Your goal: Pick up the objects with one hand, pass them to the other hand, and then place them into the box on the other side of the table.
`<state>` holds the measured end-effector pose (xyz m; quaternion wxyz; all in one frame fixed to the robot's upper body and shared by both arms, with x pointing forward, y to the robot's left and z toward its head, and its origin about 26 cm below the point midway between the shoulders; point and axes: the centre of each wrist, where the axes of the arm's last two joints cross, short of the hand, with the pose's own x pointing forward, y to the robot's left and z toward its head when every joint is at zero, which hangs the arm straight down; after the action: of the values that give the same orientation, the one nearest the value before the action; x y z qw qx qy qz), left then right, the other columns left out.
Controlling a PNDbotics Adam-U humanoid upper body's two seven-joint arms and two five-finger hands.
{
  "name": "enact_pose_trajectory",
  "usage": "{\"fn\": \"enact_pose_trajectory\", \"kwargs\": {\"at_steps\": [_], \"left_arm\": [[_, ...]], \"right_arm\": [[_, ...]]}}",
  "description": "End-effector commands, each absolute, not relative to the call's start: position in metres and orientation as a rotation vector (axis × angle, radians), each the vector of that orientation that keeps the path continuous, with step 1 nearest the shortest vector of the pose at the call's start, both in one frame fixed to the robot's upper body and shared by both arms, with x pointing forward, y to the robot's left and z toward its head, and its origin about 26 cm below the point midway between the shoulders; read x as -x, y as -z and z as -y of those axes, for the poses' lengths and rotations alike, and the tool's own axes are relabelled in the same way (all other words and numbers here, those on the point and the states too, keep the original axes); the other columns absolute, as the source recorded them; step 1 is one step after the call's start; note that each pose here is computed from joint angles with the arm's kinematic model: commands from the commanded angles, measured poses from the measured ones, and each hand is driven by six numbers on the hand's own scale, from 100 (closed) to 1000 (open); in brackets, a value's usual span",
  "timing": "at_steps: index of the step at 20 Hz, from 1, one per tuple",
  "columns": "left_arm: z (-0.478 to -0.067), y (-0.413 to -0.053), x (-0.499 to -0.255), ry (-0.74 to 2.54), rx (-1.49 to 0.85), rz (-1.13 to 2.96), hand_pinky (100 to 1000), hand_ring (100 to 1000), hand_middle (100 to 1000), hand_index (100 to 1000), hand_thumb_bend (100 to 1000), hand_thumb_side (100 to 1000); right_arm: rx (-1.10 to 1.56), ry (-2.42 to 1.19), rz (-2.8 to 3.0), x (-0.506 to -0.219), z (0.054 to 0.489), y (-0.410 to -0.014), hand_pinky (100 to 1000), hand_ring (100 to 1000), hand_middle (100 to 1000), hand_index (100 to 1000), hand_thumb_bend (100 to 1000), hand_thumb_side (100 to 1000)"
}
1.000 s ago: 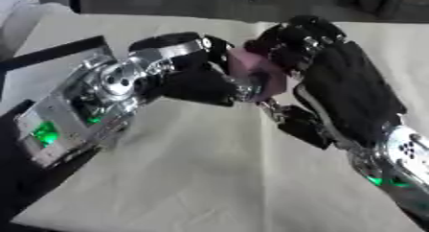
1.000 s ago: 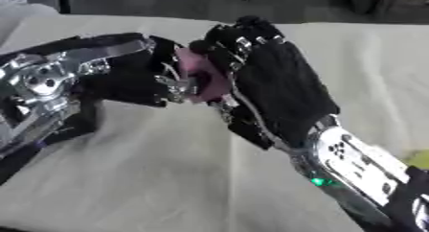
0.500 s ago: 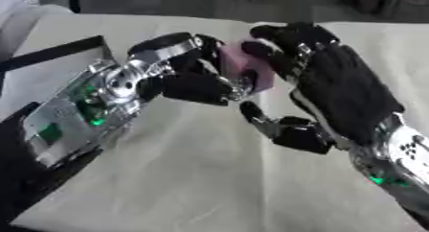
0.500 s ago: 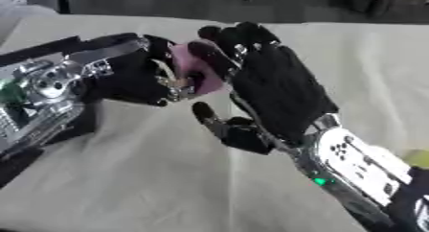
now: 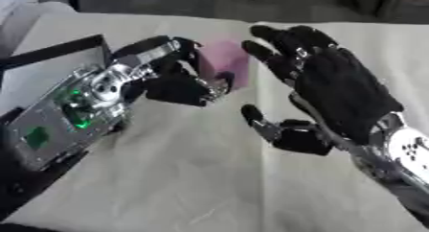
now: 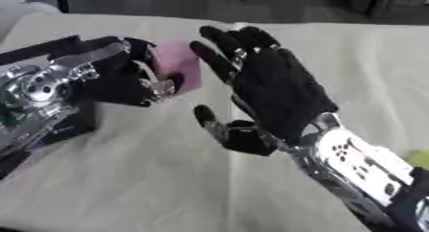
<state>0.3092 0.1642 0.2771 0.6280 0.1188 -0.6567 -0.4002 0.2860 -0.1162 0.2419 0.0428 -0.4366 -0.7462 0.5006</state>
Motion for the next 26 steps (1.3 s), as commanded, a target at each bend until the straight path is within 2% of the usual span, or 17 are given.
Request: {"fn": "enact_pose_trajectory", "kwargs": {"at_steps": [1, 3, 6, 13, 19, 26], "left_arm": [[-0.187, -0.285, -0.314, 0.846, -0.370, 1.537, 759, 483, 351, 347, 100, 292], [-0.202, -0.284, -0.318, 0.790, -0.419, 1.554, 768, 488, 356, 354, 100, 329], [-0.230, -0.281, -0.322, 0.702, -0.499, 1.578, 773, 490, 358, 354, 100, 337], [-0.286, -0.271, -0.327, 0.519, -0.694, 1.563, 772, 491, 359, 355, 100, 320], [-0.317, -0.257, -0.335, 0.397, -0.794, 1.510, 776, 504, 372, 371, 100, 318], [-0.344, -0.239, -0.345, 0.303, -0.886, 1.419, 773, 526, 416, 427, 100, 233]], "right_arm": [[1.365, -1.538, 2.285, -0.284, 0.122, -0.248, 863, 845, 910, 921, 316, 392], [1.358, -1.547, 2.271, -0.285, 0.127, -0.248, 864, 840, 898, 911, 333, 359], [1.341, -1.542, 2.232, -0.288, 0.138, -0.247, 860, 828, 868, 881, 339, 325], [1.396, -1.387, 2.176, -0.296, 0.175, -0.252, 852, 805, 854, 870, 335, 284], [1.493, -1.170, 2.090, -0.301, 0.215, -0.259, 840, 782, 848, 865, 321, 271], [1.660, -0.925, 2.021, -0.300, 0.255, -0.269, 834, 769, 841, 860, 329, 228]]}}
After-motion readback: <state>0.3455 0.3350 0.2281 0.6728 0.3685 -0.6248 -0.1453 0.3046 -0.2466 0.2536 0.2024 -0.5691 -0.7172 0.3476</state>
